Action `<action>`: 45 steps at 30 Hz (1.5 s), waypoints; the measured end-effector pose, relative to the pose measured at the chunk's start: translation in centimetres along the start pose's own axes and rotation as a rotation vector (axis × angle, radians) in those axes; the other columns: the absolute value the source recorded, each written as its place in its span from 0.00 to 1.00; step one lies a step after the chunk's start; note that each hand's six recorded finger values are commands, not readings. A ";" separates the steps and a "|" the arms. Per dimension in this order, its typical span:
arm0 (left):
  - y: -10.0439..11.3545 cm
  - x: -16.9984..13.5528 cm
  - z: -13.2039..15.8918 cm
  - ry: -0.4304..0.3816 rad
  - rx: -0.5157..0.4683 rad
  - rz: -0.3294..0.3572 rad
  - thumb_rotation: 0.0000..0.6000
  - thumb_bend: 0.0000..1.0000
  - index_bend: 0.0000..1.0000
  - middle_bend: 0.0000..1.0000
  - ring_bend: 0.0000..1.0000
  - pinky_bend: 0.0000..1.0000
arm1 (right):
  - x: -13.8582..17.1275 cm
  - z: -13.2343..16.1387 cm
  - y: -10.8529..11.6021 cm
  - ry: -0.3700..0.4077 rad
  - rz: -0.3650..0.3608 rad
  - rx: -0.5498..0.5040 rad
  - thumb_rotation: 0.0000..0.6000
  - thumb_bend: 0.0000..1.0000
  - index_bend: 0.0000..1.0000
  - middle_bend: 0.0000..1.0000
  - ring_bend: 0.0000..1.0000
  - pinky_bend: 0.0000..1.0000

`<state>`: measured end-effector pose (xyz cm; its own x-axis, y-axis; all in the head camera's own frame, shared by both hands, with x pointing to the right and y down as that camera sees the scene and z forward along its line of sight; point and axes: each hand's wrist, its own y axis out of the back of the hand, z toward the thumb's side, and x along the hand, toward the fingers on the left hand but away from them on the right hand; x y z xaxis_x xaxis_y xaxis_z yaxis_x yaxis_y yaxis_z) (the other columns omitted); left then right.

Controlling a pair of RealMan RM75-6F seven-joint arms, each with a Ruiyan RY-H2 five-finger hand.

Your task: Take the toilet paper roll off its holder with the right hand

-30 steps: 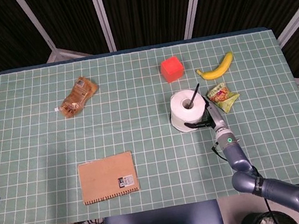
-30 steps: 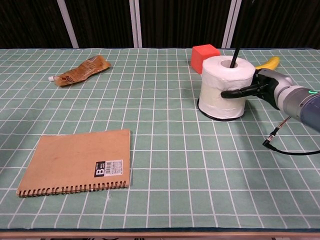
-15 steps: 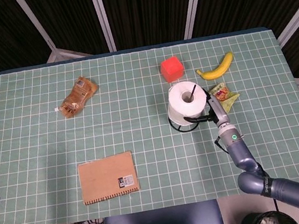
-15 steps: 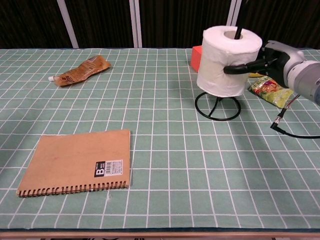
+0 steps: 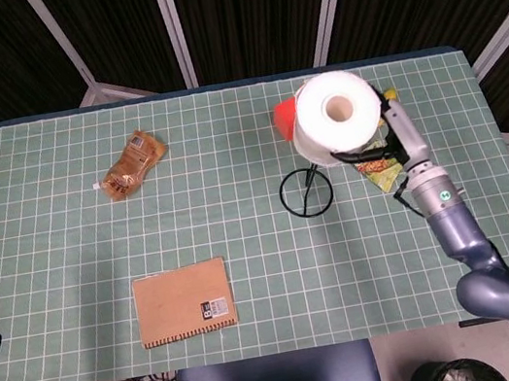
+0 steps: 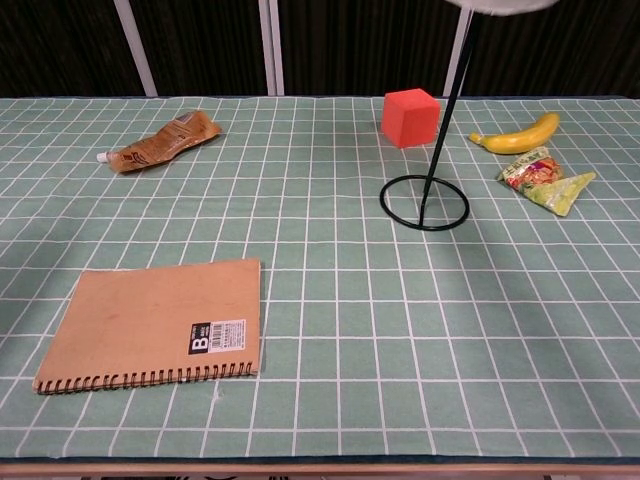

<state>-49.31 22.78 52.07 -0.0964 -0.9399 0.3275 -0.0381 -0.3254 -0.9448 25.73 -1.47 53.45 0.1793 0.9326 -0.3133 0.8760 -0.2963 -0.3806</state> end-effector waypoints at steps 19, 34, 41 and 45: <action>0.0 -0.2 0.2 -0.006 0.007 0.003 1.00 0.22 0.09 0.00 0.00 0.03 | 2.7 -0.2 12.2 -0.149 -0.203 0.135 1.00 0.10 0.21 0.20 0.30 0.19; -0.1 -0.1 0.3 -0.006 0.006 0.000 1.00 0.22 0.09 0.00 0.00 0.03 | 11.0 -12.7 9.3 -0.307 -0.052 0.140 1.00 0.11 0.21 0.19 0.26 0.19; -0.2 0.0 0.3 -0.008 0.003 -0.003 1.00 0.22 0.09 0.00 0.00 0.03 | 15.6 -14.8 3.0 -0.297 0.058 0.042 1.00 0.11 0.21 0.19 0.22 0.18; 0.0 0.0 0.2 -0.005 -0.002 0.001 1.00 0.22 0.09 0.00 0.00 0.03 | 16.8 -16.0 -0.6 -0.312 0.105 -0.029 1.00 0.11 0.21 0.19 0.21 0.16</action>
<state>-49.14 22.78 52.10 -0.0916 -0.9409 0.3262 -0.0395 -0.3238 -0.9453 35.41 17.70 62.36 0.1270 0.7877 -0.6028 0.8731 -0.3772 -0.3089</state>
